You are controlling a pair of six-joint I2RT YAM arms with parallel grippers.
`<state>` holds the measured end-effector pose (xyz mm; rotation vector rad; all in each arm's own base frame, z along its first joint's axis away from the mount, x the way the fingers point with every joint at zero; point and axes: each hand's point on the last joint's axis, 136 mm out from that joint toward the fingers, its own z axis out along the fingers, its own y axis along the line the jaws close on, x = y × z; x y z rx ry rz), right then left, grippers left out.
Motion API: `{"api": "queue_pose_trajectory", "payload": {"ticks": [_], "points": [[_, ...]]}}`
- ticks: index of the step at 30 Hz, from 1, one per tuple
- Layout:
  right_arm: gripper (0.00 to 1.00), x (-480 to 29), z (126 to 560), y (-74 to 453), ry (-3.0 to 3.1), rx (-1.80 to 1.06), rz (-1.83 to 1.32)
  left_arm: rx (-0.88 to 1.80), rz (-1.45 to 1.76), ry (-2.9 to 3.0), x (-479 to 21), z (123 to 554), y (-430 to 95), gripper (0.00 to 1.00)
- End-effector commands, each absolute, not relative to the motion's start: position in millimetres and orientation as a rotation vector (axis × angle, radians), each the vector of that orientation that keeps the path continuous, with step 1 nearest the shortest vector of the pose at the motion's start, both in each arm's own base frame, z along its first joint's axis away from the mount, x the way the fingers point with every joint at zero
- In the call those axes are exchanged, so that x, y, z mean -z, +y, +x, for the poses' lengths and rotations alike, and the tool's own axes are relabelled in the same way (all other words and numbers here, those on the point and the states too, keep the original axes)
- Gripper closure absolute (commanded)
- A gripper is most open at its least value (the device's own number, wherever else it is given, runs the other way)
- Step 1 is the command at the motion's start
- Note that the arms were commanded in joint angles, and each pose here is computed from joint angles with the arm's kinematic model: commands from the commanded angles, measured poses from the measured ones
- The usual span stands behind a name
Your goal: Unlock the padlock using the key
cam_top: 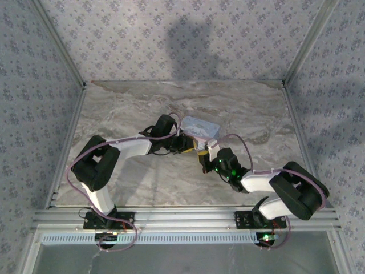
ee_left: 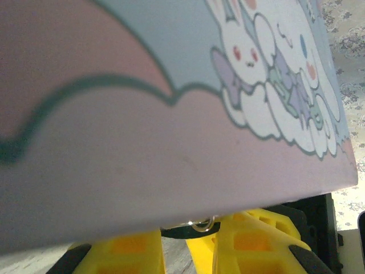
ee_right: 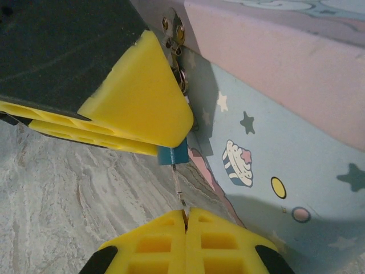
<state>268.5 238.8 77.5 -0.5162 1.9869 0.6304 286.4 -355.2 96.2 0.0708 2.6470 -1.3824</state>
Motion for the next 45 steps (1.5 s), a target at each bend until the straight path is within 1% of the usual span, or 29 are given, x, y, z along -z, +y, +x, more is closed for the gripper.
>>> {"api": "queue_pose_trajectory", "payload": {"ticks": [1, 13, 27, 30, 35, 38, 42, 45], "points": [[1.0, -92, 277, 242, 1.933, -0.653, -0.474, 1.471, 0.132, 2.556, -129, 285, -366, 0.84], [1.0, -103, 290, 249, 1.862, -0.649, -0.461, 1.475, 0.137, 2.557, -129, 283, -368, 0.84], [1.0, -142, 316, 268, 1.737, -0.695, -0.453, 1.471, 0.133, 2.568, -124, 282, -368, 0.84], [1.0, -141, 318, 268, 1.743, -0.694, -0.453, 1.463, 0.135, 2.574, -120, 283, -368, 0.84], [1.0, -116, 314, 263, 1.82, -0.682, -0.443, 1.424, 0.139, 2.591, -107, 286, -367, 0.83], [1.0, -96, 311, 258, 1.884, -0.674, -0.42, 1.381, 0.141, 2.613, -95, 287, -364, 0.79], [1.0, -74, 307, 255, 1.974, -0.707, -0.348, 1.349, 0.134, 2.62, -84, 289, -361, 0.7], [1.0, -66, 303, 255, 2.017, -0.754, -0.276, 1.331, 0.126, 2.618, -82, 290, -359, 0.63]]}}
